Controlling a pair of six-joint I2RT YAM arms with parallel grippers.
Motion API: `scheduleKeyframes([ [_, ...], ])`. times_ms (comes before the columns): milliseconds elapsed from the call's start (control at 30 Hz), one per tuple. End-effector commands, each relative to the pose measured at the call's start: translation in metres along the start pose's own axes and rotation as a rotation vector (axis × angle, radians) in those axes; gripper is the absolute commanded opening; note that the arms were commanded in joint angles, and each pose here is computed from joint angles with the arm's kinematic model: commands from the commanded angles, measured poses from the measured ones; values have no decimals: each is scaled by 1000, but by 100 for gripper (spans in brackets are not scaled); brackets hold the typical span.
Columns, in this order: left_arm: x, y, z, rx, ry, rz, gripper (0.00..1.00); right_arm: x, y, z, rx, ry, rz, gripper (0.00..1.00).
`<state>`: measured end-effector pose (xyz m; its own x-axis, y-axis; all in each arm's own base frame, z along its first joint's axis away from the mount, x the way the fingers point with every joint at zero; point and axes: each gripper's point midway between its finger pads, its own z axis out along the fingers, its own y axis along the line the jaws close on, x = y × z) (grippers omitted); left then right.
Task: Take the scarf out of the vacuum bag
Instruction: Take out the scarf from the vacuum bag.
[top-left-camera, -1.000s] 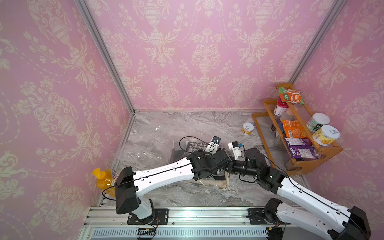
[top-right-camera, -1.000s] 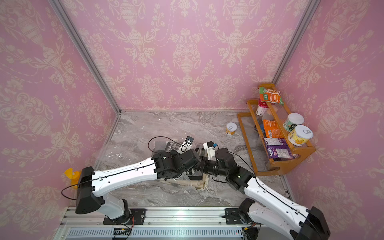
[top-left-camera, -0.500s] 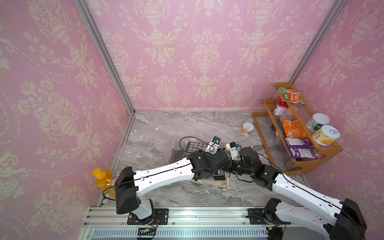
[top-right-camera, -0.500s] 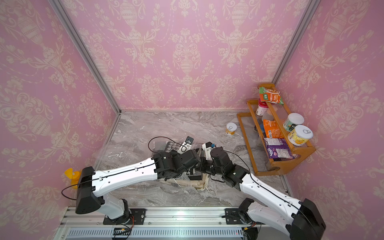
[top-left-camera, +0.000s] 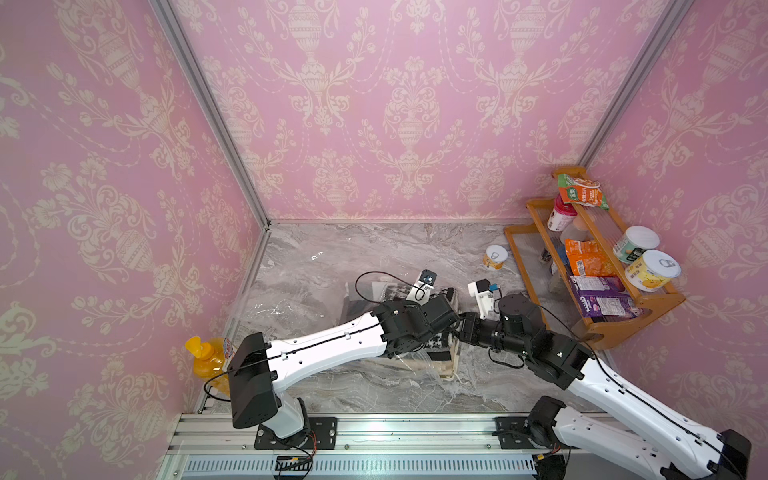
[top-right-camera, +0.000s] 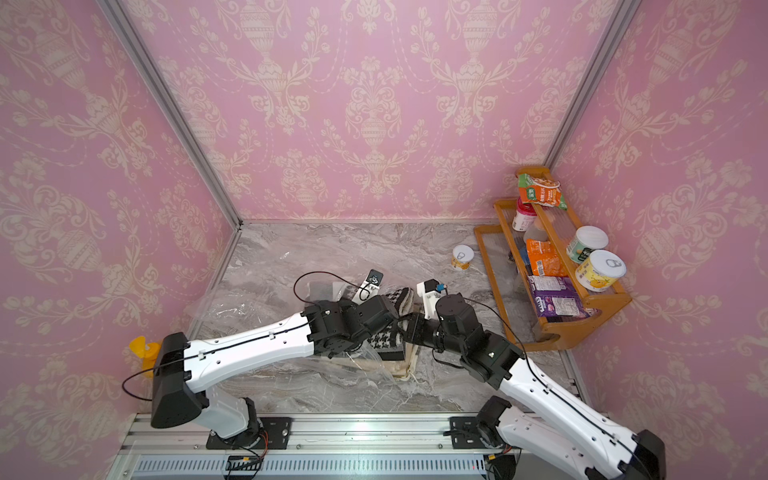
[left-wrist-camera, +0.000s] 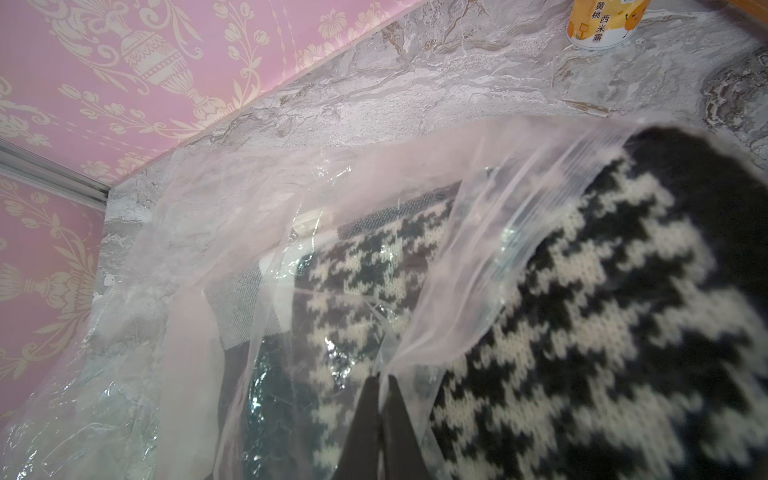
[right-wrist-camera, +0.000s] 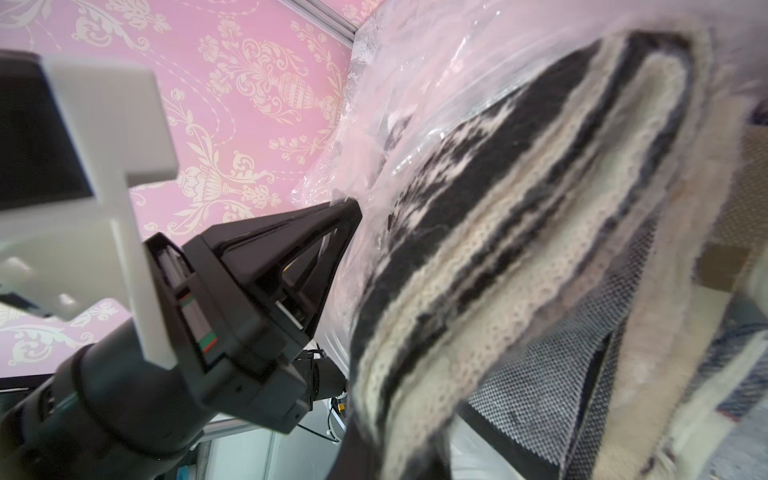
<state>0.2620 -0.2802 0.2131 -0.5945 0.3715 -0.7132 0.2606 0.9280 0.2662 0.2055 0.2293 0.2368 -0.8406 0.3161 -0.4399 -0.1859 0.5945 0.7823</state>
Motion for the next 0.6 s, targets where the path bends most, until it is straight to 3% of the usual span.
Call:
scheduleKeyframes([
  [0,1,15,-3,-14,-4,-3,0,-11,-10,-23,111,-43,-61,0],
  [333,1,14,5,-13,-2,22,0,-11,-87,-81,538,-37,-117,0],
  [567,3,12,13,19,-6,9,0,-24,-110,-106,753,-22,-164,0],
])
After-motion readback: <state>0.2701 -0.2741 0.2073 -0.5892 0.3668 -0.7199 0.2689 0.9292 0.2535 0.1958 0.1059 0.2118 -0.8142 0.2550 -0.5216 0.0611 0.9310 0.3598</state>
